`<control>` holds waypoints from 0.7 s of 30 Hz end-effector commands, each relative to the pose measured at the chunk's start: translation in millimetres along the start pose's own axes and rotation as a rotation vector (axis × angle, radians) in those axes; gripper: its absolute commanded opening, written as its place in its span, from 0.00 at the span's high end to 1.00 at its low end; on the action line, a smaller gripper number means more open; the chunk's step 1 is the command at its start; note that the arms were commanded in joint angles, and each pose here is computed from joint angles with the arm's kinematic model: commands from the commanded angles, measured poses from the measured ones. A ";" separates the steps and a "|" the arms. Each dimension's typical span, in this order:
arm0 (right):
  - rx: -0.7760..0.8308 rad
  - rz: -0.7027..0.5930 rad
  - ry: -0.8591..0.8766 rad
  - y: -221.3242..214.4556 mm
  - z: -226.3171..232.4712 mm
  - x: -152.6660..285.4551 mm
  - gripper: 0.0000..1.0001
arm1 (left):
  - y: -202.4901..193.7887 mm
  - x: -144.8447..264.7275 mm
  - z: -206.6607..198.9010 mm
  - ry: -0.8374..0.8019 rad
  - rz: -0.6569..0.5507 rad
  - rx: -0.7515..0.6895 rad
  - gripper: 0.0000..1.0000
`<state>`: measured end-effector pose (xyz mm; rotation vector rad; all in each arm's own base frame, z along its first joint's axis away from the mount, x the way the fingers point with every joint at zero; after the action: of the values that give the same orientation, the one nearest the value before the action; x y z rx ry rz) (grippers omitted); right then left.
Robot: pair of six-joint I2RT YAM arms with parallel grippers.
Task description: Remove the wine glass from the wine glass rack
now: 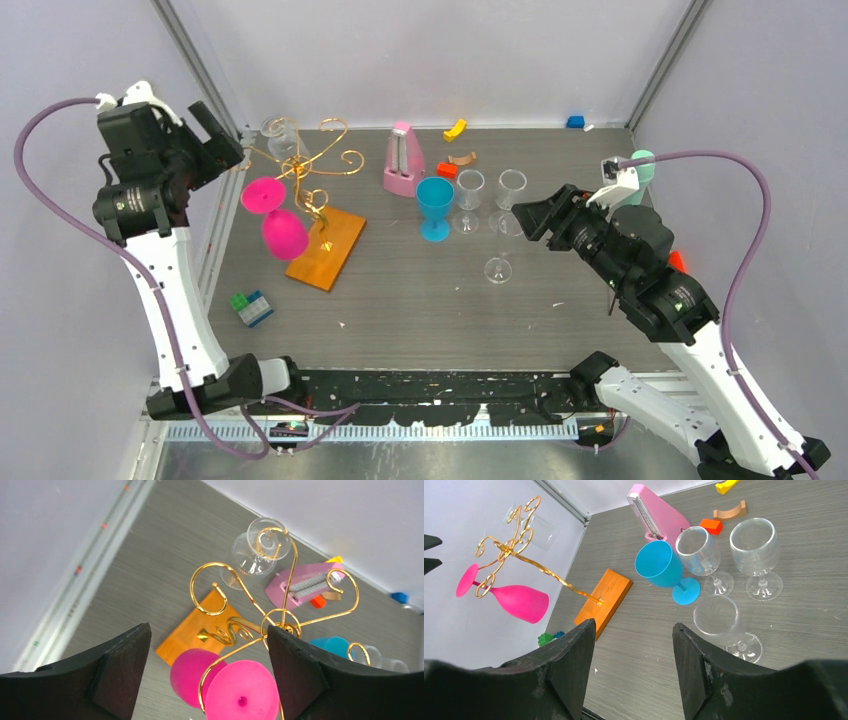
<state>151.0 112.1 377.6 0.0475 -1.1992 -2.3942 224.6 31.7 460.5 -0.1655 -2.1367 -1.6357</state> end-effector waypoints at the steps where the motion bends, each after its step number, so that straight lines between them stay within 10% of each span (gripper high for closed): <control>1: -0.004 -0.016 0.038 1.6 4.6 -3.6 0.37 | -0.1 17.7 -3.4 -0.253 0.018 0.165 0.18; 12: 0.017 -0.012 0.030 1.8 4.7 -9.4 0.37 | -21.5 39.6 1.7 -0.282 -0.038 0.332 0.51; 21: 0.017 -0.009 0.035 -0.4 3.9 -11.1 0.37 | -34.8 28.5 8.7 -0.219 -0.012 0.382 0.46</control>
<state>158.3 117.7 370.5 0.0239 -1.2060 -2.3708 176.6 20.6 438.8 -0.2590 -2.5468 -1.2373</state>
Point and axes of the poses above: each gripper's point midway between its finger pads, its own x axis back along the fingers, its own z axis along the line the jaws close on, y = z × x, the point moved 9 cm from there along x, back along the fingers, and after that the axes turned 5 degrees about -x, right-handed, at the moved point
